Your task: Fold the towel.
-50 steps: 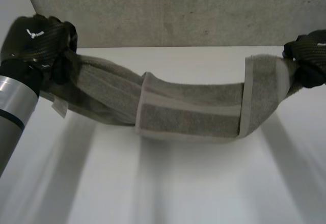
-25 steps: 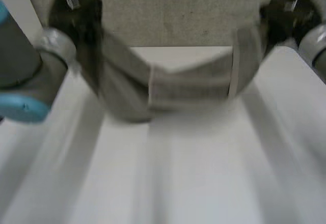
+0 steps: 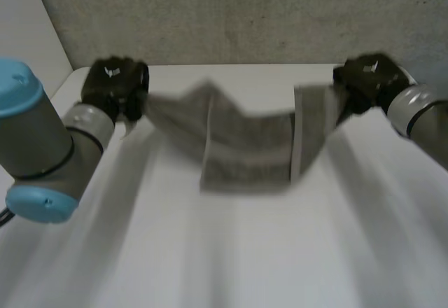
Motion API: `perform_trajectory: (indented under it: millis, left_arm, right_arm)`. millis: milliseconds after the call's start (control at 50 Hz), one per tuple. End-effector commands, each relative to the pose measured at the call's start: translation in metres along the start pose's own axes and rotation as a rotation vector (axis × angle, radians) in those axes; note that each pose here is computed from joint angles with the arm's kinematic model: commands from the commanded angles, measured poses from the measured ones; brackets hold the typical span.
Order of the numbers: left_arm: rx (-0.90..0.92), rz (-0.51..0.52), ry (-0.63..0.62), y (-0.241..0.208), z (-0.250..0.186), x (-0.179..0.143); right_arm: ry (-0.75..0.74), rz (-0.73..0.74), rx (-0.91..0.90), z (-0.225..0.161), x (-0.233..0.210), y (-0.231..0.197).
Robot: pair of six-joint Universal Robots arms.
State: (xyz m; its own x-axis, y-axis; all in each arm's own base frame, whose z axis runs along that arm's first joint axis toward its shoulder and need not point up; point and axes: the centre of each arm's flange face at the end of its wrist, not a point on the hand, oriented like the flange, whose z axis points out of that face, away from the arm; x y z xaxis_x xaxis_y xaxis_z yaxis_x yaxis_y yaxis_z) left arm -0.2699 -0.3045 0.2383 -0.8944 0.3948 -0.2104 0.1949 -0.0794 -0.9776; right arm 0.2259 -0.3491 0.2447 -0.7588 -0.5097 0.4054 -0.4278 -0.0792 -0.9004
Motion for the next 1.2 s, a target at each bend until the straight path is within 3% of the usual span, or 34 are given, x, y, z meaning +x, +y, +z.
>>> perform_trajectory:
  millis: [20,420,600,740,920,1040,1200]
  left_arm:
    - [-0.095,0.033,0.024,0.027,-0.015,0.007]
    - [-0.089,0.039,0.024,0.018,-0.034,0.006]
    - [-0.118,0.037,0.029,0.025,-0.036,0.007]
    - [-0.131,0.037,0.065,0.028,-0.045,0.019]
    - [-0.118,0.040,0.083,0.025,-0.047,0.025]
    - [-0.118,0.040,0.076,0.025,-0.046,0.023]
    - [-0.119,0.040,0.078,0.026,-0.046,0.023]
  right_arm:
    - [-0.076,-0.027,-0.176,-0.001,-0.016,0.041]
    - [-0.094,0.022,-0.277,-0.025,-0.013,0.062]
    - [-0.006,0.015,-0.264,-0.011,0.015,0.067]
    - [-0.001,0.034,-0.340,-0.003,0.013,0.090]
    - [0.099,-0.027,-0.127,-0.028,0.016,0.037]
    - [0.045,-0.043,0.024,-0.049,-0.021,-0.002]
    - [-0.255,-0.065,0.101,-0.073,-0.117,-0.021]
